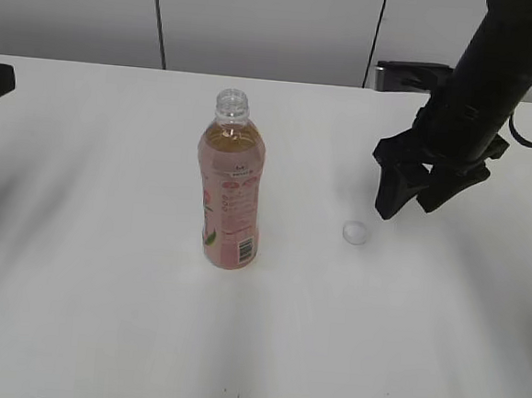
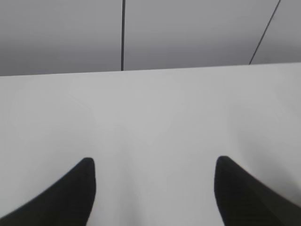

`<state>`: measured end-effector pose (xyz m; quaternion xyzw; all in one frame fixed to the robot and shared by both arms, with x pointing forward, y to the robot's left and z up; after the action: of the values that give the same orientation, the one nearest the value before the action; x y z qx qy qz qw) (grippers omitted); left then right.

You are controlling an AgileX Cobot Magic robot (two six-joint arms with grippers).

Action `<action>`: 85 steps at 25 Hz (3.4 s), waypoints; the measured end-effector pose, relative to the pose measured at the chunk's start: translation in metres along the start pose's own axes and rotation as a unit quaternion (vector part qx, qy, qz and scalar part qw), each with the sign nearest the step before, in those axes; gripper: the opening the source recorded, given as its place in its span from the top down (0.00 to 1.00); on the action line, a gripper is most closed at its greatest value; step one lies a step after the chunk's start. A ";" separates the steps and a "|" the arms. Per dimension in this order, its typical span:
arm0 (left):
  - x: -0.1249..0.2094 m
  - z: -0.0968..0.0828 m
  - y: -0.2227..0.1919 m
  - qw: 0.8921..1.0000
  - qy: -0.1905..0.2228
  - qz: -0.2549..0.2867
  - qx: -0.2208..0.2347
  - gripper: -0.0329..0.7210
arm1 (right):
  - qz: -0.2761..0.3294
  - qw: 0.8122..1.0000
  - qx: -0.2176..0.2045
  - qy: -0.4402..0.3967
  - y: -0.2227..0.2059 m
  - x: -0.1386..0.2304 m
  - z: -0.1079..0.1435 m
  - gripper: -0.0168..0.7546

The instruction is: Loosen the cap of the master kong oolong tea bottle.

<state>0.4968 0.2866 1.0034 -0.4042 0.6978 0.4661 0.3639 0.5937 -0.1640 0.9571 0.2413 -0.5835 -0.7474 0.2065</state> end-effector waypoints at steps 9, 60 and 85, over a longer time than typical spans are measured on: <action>0.010 -0.008 0.001 0.976 -0.212 0.035 0.043 0.35 | -0.018 1.000 -0.006 -0.002 0.001 -0.004 0.001 0.35; 0.017 -0.030 0.195 0.988 0.011 0.078 -0.135 0.51 | -0.060 0.994 0.083 -0.027 0.073 0.110 0.044 0.46; 0.043 -0.028 0.254 0.992 -0.044 -0.023 -0.119 0.54 | -0.432 0.868 0.245 0.013 0.106 0.343 0.122 0.46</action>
<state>0.2461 0.3109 1.0638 -0.4394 0.6111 0.5548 0.3544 0.2495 -0.2964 1.0439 0.5215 -0.5828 -0.5917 -0.1955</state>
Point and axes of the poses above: a point on each arm's last joint axis where the gripper is mounted, y pointing back along that axis away from the gripper, z along the wrist's bending axis when the last joint is at zero, x = y × z, the point moved 2 cm from there along -y, pointing out along that axis toward the gripper, and after that the axes turned 8 degrees about y, right-handed, at the moved point
